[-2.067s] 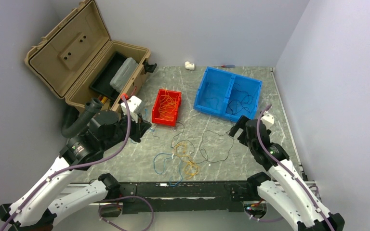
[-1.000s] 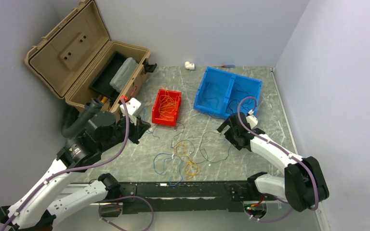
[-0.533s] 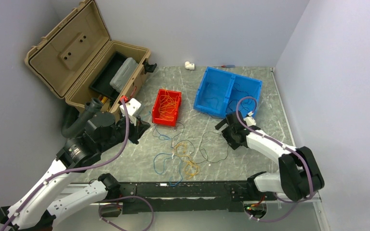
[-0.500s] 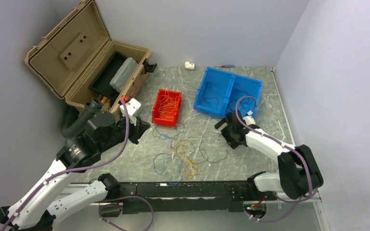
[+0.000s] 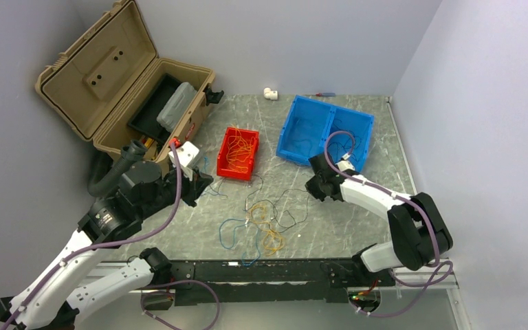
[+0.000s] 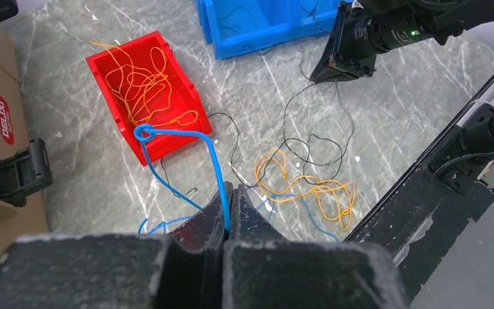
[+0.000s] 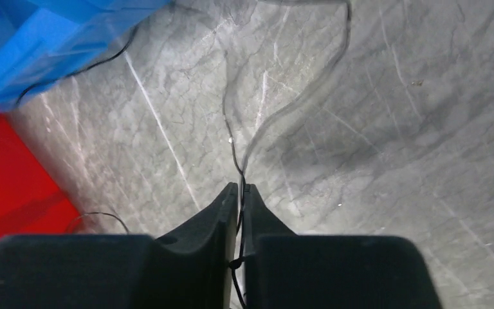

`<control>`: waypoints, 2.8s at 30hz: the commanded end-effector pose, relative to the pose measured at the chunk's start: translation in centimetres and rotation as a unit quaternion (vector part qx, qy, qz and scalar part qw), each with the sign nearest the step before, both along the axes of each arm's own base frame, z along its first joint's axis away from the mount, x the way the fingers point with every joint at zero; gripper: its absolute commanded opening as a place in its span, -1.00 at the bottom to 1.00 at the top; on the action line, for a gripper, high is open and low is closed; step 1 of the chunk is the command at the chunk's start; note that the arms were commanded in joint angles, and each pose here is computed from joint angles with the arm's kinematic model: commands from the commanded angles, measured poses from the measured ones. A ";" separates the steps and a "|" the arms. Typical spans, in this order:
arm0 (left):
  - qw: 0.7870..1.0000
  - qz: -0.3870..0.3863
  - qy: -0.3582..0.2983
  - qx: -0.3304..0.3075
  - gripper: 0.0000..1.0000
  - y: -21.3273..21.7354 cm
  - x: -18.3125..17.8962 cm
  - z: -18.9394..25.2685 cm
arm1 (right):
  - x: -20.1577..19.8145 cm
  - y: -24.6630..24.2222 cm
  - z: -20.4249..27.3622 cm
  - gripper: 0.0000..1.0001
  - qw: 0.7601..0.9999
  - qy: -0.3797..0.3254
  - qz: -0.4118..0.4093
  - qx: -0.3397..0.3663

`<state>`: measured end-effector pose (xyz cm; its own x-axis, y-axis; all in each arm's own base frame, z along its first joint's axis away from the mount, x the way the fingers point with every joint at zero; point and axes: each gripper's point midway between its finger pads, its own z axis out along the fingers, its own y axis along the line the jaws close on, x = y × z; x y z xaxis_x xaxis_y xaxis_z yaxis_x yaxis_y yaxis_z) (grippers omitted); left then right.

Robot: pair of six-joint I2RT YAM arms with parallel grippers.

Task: Untangle the cables
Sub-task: Place the cable in the bin.

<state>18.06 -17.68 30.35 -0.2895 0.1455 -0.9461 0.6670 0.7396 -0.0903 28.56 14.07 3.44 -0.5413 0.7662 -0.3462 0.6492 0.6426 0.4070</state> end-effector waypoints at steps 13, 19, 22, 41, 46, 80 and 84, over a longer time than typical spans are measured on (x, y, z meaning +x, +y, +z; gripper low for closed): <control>1.000 -0.008 -0.013 -0.011 -1.00 -0.2 -0.2 1.1 | 2.4 -3.3 11.5 -1.00 0.989 -0.110 0.027 -0.093; 1.000 -0.010 -0.008 -0.015 -1.00 -0.4 -0.2 1.3 | 3.9 -5.4 19.4 -1.00 0.974 -0.172 0.029 -0.147; 1.000 -0.016 -0.003 -0.019 -1.00 -0.7 -0.3 1.2 | 4.3 -6.2 22.8 -1.00 0.965 -0.204 0.027 -0.162; 0.999 -0.036 0.011 -0.031 -1.00 -1.9 -0.4 1.9 | 8.7 -13.6 31.7 -1.00 0.932 -0.269 -0.041 -0.238; 0.999 -0.037 0.015 -0.029 -1.00 -2.0 -0.4 1.7 | 9.9 -16.5 33.1 -1.00 0.927 -0.269 -0.076 -0.250; 0.999 -0.036 0.014 0.002 -1.00 -2.4 0.7 0.4 | 17.5 -22.5 11.7 -1.00 0.970 -0.025 -0.106 -0.216; 0.999 -0.037 0.016 0.003 -1.00 -2.5 0.8 0.3 | 17.2 -20.7 10.3 -1.00 0.969 -0.006 -0.092 -0.231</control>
<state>18.54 -19.88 28.66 -0.3585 0.2001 -0.9119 0.7039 0.6995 -0.1232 46.07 -7.80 14.26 -0.3755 0.6434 -0.6671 0.7578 0.6275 0.1787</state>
